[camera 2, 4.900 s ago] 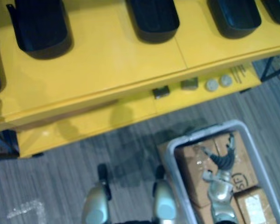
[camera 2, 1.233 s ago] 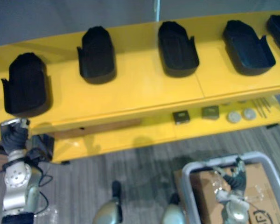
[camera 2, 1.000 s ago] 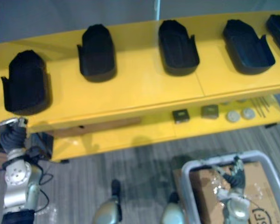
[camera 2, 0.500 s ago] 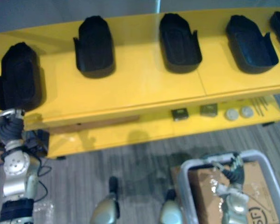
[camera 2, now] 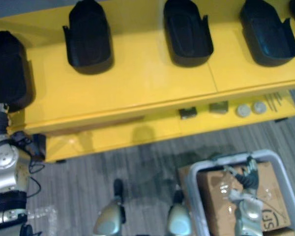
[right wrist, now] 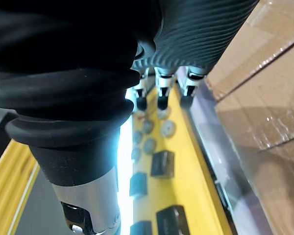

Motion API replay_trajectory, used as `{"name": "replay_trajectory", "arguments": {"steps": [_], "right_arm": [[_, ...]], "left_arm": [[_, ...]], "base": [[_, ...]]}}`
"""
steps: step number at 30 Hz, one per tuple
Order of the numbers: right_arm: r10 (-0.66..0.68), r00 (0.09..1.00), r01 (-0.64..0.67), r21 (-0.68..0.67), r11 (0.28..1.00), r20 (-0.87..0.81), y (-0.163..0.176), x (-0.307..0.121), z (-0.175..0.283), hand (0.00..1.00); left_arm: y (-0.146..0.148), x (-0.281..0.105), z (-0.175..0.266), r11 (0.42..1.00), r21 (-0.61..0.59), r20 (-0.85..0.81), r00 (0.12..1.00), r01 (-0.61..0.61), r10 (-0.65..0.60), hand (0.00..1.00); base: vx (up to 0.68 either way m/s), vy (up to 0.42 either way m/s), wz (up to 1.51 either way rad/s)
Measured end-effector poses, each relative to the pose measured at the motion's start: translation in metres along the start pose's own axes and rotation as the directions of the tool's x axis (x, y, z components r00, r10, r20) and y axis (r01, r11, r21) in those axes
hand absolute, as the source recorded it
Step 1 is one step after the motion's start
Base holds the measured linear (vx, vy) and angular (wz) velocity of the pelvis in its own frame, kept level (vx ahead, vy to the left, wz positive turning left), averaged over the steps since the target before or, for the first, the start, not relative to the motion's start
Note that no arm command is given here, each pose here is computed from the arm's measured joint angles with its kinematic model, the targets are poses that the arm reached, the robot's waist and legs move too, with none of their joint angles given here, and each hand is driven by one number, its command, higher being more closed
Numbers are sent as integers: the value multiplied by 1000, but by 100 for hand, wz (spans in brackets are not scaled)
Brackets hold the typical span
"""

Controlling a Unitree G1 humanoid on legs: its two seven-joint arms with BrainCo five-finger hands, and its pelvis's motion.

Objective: Walk over and take plastic housings, then place them on the shelf

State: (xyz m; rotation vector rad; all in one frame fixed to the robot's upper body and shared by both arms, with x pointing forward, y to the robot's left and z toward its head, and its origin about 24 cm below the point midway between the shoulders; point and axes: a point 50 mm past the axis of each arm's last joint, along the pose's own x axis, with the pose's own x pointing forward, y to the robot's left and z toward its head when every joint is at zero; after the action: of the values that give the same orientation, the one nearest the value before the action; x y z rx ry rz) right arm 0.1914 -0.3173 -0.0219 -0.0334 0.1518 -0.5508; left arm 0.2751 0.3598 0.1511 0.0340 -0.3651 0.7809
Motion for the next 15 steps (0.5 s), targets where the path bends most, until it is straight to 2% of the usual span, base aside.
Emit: {"name": "replay_trajectory", "arguments": {"steps": [10, 15], "right_arm": [[-7, 1000, 7, 18, 1000, -3, -1, 0, 0, 0], [-7, 1000, 7, 28, 1000, -2, 1, 3, 1, 0]], "left_arm": [[6, 35, 30, 998, -36, 33, 998, -56, 57, 100], [-3, 54, 57, 998, -54, 67, 997, -42, 46, 100]], "base": [[-6, 5, -4], [0, 1, -1]]}}
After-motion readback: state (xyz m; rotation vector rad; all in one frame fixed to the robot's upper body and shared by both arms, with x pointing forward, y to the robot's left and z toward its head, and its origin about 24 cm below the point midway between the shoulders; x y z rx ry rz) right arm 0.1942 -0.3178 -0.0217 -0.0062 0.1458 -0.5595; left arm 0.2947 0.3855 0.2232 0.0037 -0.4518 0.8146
